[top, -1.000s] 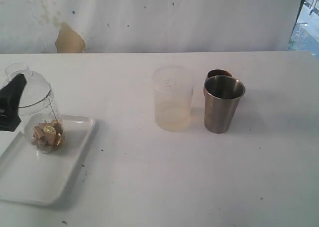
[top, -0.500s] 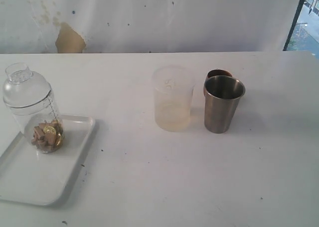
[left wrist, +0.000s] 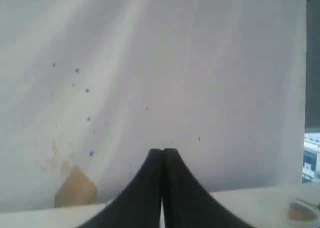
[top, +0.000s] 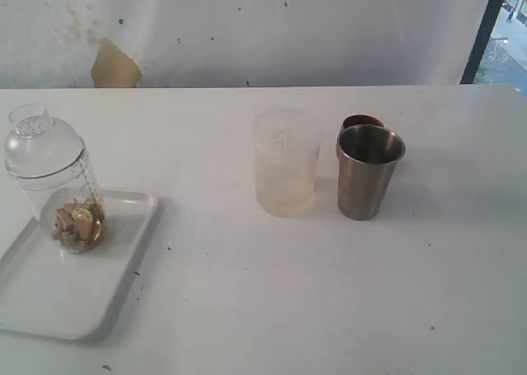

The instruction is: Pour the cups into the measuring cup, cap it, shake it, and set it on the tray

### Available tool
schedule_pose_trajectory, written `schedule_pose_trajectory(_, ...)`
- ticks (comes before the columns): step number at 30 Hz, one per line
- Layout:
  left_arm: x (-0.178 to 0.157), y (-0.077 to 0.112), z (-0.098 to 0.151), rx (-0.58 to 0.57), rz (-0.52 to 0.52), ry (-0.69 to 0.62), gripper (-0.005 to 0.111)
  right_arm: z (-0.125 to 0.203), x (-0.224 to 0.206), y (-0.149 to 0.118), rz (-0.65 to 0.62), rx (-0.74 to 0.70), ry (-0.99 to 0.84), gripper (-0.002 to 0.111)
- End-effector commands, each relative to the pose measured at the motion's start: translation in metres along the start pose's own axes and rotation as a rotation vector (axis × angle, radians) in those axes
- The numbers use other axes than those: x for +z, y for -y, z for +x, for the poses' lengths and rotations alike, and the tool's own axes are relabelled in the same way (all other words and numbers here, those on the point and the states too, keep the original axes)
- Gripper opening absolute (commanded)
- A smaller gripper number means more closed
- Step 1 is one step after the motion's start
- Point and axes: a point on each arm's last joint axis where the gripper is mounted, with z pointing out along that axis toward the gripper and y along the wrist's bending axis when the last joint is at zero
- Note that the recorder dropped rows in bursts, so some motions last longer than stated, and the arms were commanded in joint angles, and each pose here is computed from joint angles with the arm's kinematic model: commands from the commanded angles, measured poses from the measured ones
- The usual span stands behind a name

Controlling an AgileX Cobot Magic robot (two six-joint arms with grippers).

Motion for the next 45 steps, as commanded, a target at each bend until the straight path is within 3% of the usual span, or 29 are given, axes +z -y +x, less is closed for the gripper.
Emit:
schedule_pose_trajectory(1,-0.006,-0.003,0.014,-0.006,-0.038,-0.161,0.0,0.001,0.0,0.0,0.008,0.0,0.004,0.0)
schedule_pose_trajectory(7,-0.008,-0.006,0.022,-0.004,-0.072,-0.257,0.0,0.001,0.0,0.0,0.008,0.0,0.004,0.0)
schedule_pose_trajectory(25,-0.008,-0.006,0.023,-0.001,-0.074,-0.265,0.0,0.001,0.0,0.0,0.008,0.0,0.004,0.0)
schedule_pose_trajectory(32,-0.033,-0.013,0.036,-0.005,-0.184,-0.467,0.0,0.001,0.0,0.0,0.008,0.0,0.004,0.0)
schedule_pose_trajectory(34,-0.04,-0.011,0.038,0.024,-0.172,-0.502,0.0,0.001,0.0,0.0,0.008,0.0,0.004,0.0)
schedule_pose_trajectory(37,-0.048,-0.009,0.041,0.066,-0.146,-0.467,0.0,0.001,0.0,0.0,0.008,0.0,0.004,0.0)
schedule_pose_trajectory(39,-0.055,-0.01,0.046,0.088,-0.153,-0.372,0.0,0.001,0.0,0.0,0.008,0.0,0.004,0.0)
schedule_pose_trajectory(40,-0.06,-0.011,0.051,0.085,-0.17,-0.419,0.0,0.001,0.0,0.0,0.008,0.0,0.004,0.0)
schedule_pose_trajectory(45,-0.063,-0.016,0.048,0.066,-0.281,-0.387,0.0,0.001,0.0,0.0,0.008,0.0,0.004,0.0)
